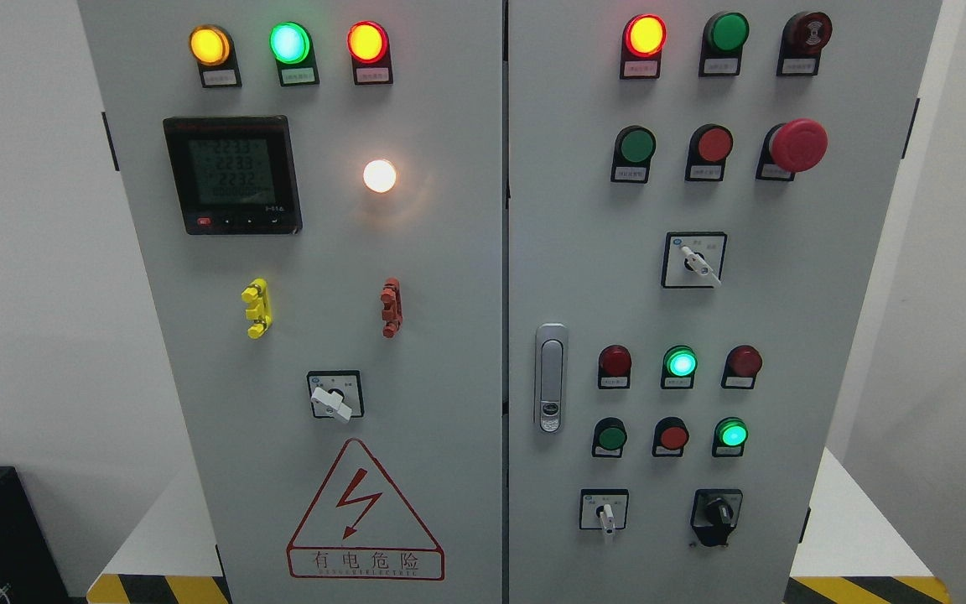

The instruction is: Flip black knob to close circuit

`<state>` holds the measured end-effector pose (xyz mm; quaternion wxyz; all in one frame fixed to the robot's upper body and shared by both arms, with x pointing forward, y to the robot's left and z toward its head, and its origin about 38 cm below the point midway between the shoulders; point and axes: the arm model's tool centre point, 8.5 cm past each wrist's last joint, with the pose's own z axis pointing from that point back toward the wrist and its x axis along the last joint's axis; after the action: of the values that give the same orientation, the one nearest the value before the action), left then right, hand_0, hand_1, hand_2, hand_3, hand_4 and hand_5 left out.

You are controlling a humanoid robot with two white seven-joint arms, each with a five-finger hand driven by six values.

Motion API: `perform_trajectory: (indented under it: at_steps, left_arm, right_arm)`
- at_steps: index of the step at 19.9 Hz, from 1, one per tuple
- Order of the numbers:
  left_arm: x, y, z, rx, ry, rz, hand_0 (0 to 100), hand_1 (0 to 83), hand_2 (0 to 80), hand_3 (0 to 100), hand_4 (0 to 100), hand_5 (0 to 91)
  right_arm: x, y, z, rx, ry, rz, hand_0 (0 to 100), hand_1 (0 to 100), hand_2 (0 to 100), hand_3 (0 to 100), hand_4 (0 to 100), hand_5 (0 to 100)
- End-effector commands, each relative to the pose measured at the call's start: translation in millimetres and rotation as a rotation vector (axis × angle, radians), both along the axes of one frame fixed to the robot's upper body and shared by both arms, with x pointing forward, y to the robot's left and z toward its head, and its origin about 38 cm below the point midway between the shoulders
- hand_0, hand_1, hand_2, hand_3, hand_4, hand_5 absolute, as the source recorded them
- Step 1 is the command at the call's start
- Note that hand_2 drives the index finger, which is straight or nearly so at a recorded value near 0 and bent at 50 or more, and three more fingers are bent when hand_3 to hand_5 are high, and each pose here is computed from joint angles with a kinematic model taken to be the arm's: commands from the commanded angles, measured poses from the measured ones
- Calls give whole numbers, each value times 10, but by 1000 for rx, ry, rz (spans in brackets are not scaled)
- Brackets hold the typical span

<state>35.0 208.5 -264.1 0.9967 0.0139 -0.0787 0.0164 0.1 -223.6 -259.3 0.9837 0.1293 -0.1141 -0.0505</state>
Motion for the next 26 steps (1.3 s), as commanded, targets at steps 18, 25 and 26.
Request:
perform_trajectory:
  at_steps: [18,25,26]
  left_arm:
    - [-138,1,-6,0,21,2,120,556,0,0,0,0]
    - [-140,1,-6,0,23,2,120,556,0,0,0,0]
    - [-140,1,-6,0,23,2,120,556,0,0,0,0]
  right_arm:
    - [1020,-6,259,-79,-386,107,0,231,6,0,0,0]
    - [1395,-126,621,-220,-595,181,0,231,96,117,12,0]
    - [1436,-124,688,-247,-628,199,0,231,128,164,69,0]
